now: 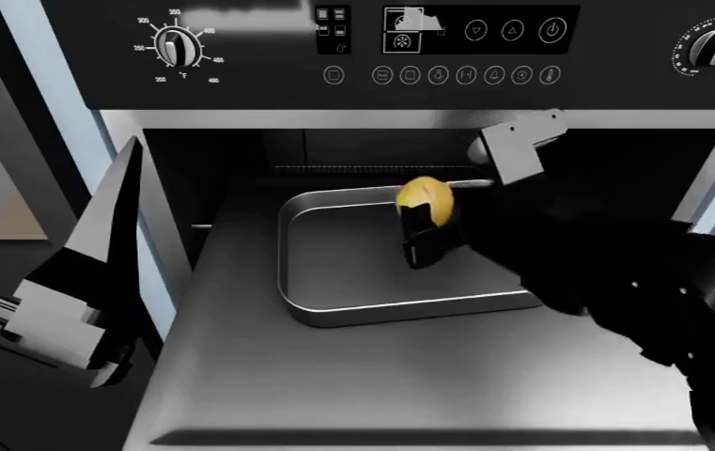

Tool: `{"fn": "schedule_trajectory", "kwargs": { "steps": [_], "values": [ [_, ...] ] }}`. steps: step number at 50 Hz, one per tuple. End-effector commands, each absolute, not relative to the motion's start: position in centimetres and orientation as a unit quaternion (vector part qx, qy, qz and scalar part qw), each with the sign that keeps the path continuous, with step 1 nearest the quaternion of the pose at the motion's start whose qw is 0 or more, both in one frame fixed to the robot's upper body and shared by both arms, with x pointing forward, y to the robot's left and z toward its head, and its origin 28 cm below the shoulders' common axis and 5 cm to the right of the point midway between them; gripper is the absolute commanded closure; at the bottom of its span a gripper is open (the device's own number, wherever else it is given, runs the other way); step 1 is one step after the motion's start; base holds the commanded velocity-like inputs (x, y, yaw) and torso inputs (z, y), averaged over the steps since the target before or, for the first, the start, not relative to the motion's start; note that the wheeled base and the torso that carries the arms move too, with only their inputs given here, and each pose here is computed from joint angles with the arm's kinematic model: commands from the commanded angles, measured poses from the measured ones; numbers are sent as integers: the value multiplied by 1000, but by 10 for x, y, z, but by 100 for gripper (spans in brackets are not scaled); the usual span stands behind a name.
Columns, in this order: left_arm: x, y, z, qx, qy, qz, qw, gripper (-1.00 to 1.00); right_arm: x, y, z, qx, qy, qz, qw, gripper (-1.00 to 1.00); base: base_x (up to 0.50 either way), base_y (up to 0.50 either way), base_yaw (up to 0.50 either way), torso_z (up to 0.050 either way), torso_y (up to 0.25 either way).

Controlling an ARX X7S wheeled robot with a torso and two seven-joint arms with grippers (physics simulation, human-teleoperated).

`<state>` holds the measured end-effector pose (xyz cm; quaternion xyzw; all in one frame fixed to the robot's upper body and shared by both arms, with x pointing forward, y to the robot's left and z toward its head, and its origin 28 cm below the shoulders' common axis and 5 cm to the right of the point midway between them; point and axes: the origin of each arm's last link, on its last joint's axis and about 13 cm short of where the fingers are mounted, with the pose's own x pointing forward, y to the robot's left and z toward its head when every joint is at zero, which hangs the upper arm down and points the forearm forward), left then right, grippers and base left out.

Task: Pick the potato from the top rack in the oven and place it on the plate on the counter.

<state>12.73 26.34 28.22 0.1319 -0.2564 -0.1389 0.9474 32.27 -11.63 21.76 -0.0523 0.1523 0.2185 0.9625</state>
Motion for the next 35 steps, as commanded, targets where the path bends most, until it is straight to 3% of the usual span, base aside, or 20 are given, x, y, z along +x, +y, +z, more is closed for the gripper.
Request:
{"fn": "schedule_trajectory", "kwargs": {
  "steps": [1,35],
  "values": [
    [128,263,281,134,-256,-140,947,-100,295,-123,219,-59,108,234,964,100,0,0,0,0,0],
    [128,260,286,134,-259,-144,945,-100,242,-136,243,-34,-3,229,973,100,0,0,0,0,0]
  ]
}}
